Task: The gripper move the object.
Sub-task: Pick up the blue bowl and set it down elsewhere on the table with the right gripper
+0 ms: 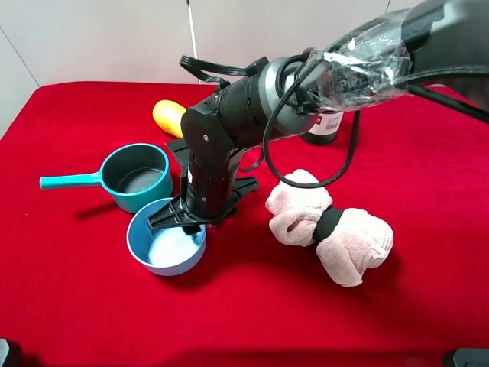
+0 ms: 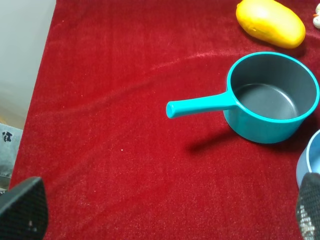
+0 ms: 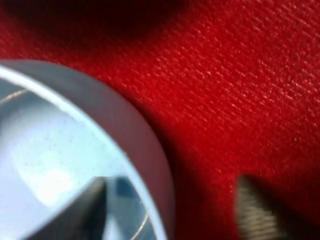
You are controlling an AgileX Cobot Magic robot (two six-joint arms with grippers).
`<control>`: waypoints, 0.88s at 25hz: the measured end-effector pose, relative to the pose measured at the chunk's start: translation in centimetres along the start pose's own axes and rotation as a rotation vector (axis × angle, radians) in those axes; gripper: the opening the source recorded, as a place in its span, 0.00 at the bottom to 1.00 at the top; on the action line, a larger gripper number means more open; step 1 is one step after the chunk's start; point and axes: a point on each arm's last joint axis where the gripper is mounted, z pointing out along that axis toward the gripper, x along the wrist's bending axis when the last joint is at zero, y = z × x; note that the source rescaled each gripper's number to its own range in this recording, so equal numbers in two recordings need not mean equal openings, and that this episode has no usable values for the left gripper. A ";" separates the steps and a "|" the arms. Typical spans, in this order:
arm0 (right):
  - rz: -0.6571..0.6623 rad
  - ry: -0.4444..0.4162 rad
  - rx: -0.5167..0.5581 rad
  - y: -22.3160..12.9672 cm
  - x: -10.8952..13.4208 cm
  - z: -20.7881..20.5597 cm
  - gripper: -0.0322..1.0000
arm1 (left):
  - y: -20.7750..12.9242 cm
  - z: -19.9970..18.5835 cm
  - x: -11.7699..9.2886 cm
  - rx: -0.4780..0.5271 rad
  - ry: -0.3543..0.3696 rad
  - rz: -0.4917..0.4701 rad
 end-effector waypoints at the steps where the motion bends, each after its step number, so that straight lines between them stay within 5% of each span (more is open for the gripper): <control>1: 0.001 0.000 0.000 0.0 0.0 0.0 0.73 | 0.0 0.0 0.0 0.000 0.000 0.000; 5: 0.001 0.000 0.002 0.0 0.0 -0.1 0.90 | 0.0 0.0 0.0 0.000 0.000 0.000; 22: -0.040 0.031 -0.020 -0.6 0.6 -9.8 0.98 | 0.0 0.0 0.0 0.000 0.000 0.000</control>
